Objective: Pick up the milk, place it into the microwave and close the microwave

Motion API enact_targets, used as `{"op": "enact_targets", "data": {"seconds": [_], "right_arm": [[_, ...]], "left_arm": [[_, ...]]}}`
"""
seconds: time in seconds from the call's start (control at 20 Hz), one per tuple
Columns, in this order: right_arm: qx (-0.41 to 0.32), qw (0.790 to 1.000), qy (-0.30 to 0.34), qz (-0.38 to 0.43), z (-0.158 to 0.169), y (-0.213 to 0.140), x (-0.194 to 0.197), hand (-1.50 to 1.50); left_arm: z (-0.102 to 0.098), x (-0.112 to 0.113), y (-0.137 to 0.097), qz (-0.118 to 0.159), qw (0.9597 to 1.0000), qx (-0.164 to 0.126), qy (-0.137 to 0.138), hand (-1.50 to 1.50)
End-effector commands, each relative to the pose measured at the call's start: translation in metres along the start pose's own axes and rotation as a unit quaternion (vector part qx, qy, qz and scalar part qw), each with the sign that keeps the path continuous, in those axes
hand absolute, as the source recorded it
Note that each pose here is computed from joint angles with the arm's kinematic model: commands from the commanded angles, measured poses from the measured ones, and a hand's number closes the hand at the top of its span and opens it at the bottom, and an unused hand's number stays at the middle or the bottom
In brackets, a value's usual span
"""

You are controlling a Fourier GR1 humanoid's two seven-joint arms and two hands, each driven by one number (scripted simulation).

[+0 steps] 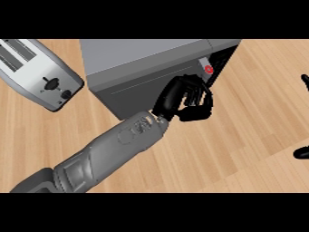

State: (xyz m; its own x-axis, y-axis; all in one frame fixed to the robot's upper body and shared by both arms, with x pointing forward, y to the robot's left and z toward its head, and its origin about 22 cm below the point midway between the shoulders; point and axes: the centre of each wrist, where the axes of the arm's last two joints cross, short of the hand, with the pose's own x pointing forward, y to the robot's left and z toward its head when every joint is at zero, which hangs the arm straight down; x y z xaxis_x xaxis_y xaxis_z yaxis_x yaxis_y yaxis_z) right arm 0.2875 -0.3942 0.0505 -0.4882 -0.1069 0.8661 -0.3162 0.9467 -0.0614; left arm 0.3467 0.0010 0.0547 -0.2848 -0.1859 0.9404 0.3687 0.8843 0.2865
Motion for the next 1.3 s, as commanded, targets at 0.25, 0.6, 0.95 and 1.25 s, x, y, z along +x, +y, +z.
{"op": "enact_targets", "data": {"seconds": [0.25, 0.6, 0.95, 1.25], "right_arm": [[0.080, 0.995, -0.023, -0.052, -0.027, 0.009, 0.008, -1.50], [0.156, 0.986, -0.017, -0.054, -0.048, 0.017, 0.023, 1.50], [0.281, 0.956, -0.038, -0.071, -0.074, 0.050, 0.040, 1.50], [0.316, 0.945, -0.045, -0.074, -0.083, 0.068, 0.051, 1.50]], "left_arm": [[-0.018, 0.028, -0.011, 0.007, 0.9995, 0.004, -0.030, 1.50], [-0.018, 0.032, -0.014, 0.006, 0.9993, 0.013, -0.034, 1.50], [-0.017, 0.027, -0.014, 0.010, 0.9993, 0.028, -0.021, 1.50], [-0.016, 0.026, -0.014, 0.010, 0.9988, 0.045, -0.018, 1.50]]}}
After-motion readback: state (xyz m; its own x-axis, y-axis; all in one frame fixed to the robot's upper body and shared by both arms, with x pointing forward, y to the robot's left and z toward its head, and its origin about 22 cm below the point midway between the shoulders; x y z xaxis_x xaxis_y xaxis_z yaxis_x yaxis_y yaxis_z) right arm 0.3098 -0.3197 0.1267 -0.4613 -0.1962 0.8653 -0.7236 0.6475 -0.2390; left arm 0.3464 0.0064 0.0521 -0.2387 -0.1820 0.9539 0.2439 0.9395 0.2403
